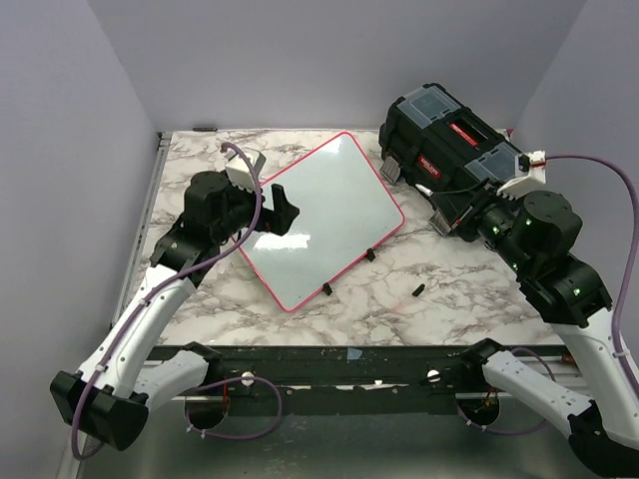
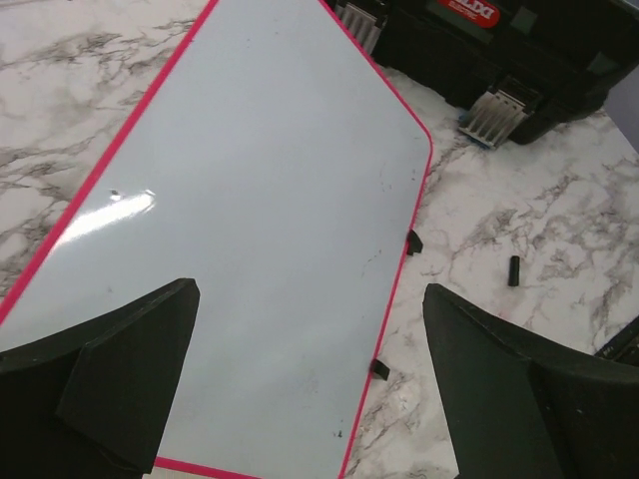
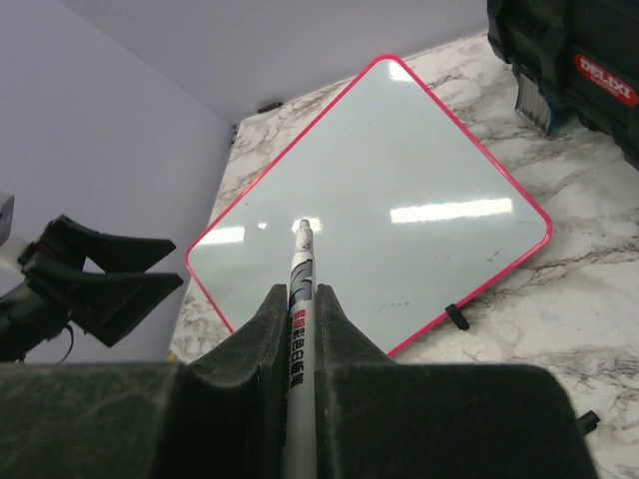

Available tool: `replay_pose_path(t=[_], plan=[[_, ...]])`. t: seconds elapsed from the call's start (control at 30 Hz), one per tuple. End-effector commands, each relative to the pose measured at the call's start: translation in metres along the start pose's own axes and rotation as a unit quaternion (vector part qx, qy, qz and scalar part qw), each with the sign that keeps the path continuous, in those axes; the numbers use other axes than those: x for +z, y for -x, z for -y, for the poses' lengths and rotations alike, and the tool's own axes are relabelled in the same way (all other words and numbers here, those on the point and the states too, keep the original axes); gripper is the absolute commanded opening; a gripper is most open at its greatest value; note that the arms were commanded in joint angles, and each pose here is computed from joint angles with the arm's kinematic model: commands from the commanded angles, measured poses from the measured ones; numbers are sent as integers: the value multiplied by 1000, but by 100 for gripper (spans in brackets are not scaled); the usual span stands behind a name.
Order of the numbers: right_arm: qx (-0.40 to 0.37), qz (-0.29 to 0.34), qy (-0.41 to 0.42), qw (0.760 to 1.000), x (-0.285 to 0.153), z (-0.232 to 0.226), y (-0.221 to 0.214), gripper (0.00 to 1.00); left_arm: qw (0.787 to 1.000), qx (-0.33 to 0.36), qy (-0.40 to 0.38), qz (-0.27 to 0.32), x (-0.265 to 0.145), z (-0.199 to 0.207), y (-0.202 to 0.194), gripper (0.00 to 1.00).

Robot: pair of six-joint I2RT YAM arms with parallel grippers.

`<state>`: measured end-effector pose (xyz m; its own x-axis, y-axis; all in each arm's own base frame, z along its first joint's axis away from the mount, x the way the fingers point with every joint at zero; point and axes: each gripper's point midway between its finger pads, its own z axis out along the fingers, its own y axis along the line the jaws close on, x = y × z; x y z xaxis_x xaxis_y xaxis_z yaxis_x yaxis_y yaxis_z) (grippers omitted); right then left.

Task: Write a sentence on the whiteboard
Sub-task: Hold the whiteboard on the whiteboard stand.

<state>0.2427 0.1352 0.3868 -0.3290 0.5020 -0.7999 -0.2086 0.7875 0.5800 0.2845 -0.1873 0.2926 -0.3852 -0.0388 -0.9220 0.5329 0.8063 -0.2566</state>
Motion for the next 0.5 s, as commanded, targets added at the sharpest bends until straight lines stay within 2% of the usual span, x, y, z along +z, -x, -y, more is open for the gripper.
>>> replay_pose_path(t=[0.0,0.17,0.23,0.47], plan=[[-2,-56,34,998,-3,-12,-20,1,1000,5,-5,-21,-1,-17,15,97],[-13,-81,75,994,4,-22,-35,1,1000,5,14,-20,6,-45,44,96],[-17,-87,92,992,6,-26,-40,1,1000,-13,-3,-19,12,-54,48,94],[-41,-114,131,984,12,-31,-58,1,993,-73,-52,-76,46,-83,44,85]])
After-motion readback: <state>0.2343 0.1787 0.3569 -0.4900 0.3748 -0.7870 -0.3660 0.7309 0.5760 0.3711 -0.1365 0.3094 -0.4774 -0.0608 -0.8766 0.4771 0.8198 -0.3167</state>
